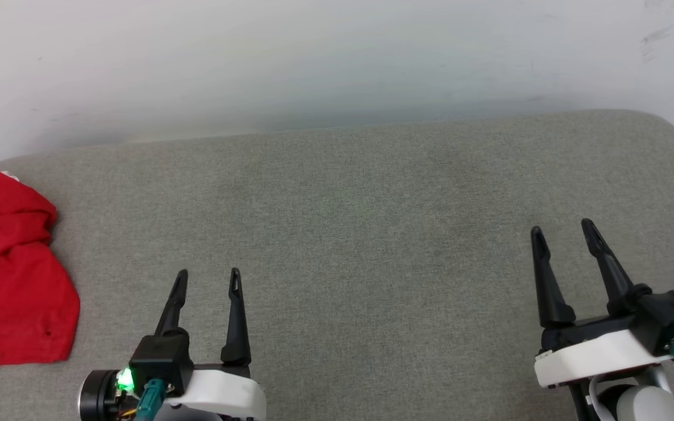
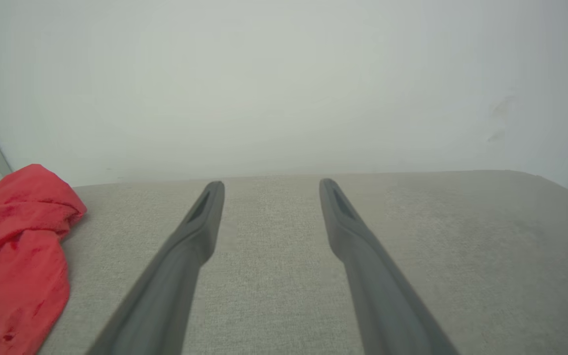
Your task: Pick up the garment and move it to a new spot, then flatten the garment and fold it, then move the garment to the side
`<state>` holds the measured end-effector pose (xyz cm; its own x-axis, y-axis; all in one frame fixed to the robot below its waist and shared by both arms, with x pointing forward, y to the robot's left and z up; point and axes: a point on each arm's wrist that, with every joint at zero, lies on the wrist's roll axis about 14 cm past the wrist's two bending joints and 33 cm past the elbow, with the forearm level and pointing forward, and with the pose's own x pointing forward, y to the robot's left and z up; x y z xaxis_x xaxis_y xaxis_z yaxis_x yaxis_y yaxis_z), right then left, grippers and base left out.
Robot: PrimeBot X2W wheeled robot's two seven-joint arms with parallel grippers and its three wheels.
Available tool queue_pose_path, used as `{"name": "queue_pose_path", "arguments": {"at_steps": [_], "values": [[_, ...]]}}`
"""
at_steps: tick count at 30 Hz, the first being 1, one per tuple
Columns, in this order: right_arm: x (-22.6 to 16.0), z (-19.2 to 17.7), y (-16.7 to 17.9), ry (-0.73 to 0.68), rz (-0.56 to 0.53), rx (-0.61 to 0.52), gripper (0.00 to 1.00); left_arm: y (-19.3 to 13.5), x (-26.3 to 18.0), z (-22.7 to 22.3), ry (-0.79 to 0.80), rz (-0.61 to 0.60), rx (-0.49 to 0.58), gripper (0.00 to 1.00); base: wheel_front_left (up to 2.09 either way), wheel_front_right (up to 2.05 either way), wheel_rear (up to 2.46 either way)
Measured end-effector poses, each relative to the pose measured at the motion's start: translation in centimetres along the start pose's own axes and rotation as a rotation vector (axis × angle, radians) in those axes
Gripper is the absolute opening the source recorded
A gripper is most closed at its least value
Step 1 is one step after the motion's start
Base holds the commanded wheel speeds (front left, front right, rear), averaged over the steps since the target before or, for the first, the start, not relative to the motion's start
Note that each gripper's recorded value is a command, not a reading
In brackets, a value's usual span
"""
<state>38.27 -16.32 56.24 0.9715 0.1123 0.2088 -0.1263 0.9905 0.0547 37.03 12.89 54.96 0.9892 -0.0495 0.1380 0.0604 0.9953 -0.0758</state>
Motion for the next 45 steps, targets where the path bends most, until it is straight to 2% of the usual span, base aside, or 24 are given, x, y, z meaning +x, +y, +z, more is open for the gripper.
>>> {"name": "queue_pose_path", "arguments": {"at_steps": [5,15,20,28,36,45], "values": [[0.0,0.4,0.4,-0.016,0.015,-0.027,1.0,-0.3,-0.2,0.0,-0.005,0.003,0.016,1.0,0.0,0.0,0.0],[-0.3,0.2,-0.5,-0.025,-0.018,0.021,1.0,0.5,-0.8,-0.2,-0.002,0.016,-0.133,1.0,0.0,0.0,0.0],[-0.5,-0.3,-0.8,-0.017,-0.028,0.025,1.0,1.0,-1.0,-0.8,-0.003,-0.002,-0.151,1.0,0.0,0.0,0.0],[-0.6,-0.7,-0.8,-0.01,-0.024,-0.01,1.0,1.2,-1.5,-2.0,0.014,-0.04,-0.131,1.0,0.0,0.0,0.0],[-0.8,-0.7,-0.7,-0.011,-0.014,-0.057,1.0,0.8,-1.5,-2.0,0.001,-0.083,-0.063,1.0,0.0,0.0,0.0],[-0.7,-0.7,0.1,-0.019,0.01,-0.067,1.0,1.3,-1.8,-2.2,0.003,-0.07,-0.074,1.0,0.0,0.0,0.0]]}}
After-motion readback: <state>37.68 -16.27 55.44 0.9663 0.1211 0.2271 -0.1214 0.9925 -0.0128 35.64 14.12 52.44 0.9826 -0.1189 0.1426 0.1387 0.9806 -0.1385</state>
